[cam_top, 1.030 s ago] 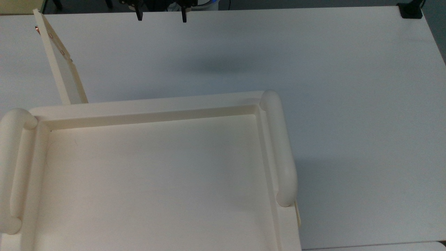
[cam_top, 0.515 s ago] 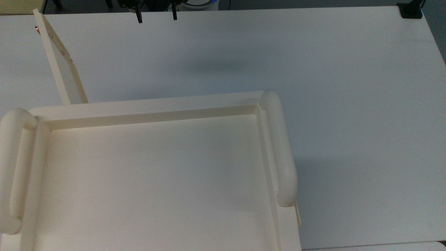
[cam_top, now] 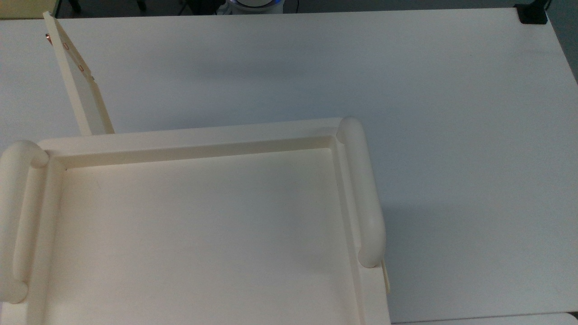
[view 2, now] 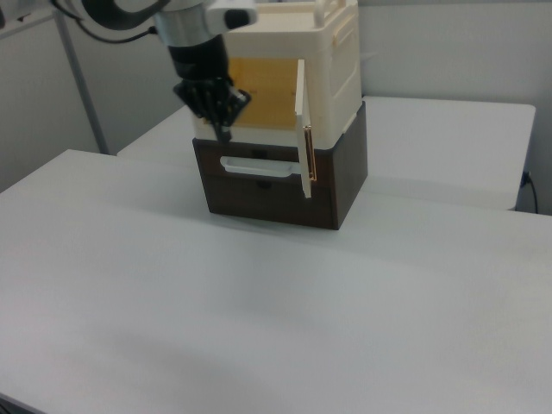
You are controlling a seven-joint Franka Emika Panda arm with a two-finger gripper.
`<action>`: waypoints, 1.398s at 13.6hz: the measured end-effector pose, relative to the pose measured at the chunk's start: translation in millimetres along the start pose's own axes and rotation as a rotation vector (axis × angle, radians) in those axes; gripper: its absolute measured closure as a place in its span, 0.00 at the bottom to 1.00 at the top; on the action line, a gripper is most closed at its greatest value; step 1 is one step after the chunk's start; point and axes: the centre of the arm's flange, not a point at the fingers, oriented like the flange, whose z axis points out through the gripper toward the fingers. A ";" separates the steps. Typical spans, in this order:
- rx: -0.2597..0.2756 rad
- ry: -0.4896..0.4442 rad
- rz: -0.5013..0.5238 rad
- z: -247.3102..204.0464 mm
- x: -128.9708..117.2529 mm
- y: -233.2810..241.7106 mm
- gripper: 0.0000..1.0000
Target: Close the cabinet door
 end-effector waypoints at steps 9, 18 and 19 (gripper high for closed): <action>-0.017 0.337 0.315 -37.2 9.2 102.0 0.99; -0.084 0.377 0.371 43.9 54.0 131.6 0.99; -0.085 0.366 0.370 51.0 56.0 131.5 0.99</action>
